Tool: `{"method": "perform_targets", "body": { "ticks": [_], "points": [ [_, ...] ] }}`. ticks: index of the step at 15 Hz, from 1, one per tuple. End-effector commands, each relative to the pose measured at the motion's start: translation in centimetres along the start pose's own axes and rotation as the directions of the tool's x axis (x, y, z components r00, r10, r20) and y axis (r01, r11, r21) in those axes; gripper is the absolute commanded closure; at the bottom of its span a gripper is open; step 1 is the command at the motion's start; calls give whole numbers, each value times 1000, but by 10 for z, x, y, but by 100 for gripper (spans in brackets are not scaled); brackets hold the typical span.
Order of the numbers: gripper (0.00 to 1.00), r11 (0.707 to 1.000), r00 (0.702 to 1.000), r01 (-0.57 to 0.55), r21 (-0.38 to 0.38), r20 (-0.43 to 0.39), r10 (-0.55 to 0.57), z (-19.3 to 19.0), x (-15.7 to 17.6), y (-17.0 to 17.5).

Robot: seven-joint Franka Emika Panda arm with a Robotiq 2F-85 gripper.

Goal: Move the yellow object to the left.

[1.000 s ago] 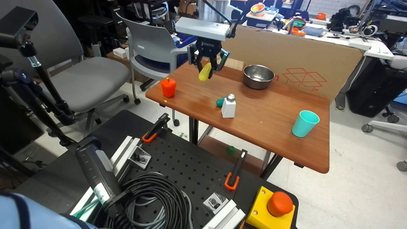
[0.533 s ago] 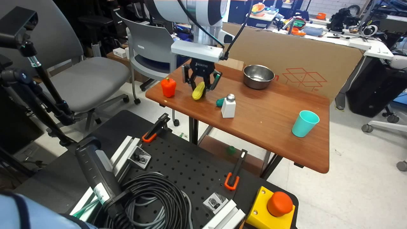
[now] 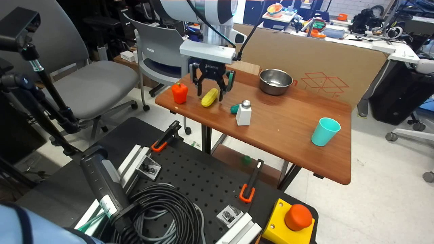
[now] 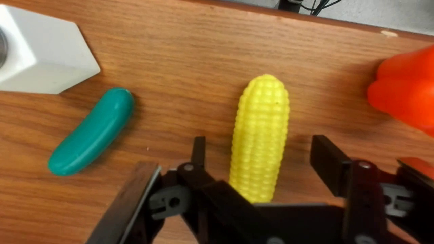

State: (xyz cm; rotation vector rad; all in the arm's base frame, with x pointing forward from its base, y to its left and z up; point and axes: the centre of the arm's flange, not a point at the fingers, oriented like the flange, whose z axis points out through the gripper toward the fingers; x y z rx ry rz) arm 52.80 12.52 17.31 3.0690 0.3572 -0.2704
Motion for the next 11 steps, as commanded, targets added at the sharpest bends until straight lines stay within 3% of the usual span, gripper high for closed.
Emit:
{"method": "perform_targets", "body": {
  "ticks": [1, 5, 6, 8, 11],
  "points": [
    [0, 998, 998, 49, -26, -45, -50, -53, -17, -5],
    [0, 1000, 992, -16, -15, -129, 14, -125, -45, 16],
    [0, 1000, 994, 7, -19, -107, -9, -89, -13, 2],
    [0, 1000, 992, 0, -24, -129, -3, -106, -20, 6],
    [0, 1000, 995, 6, -21, -103, -8, -90, -18, 3]
  ]
}}
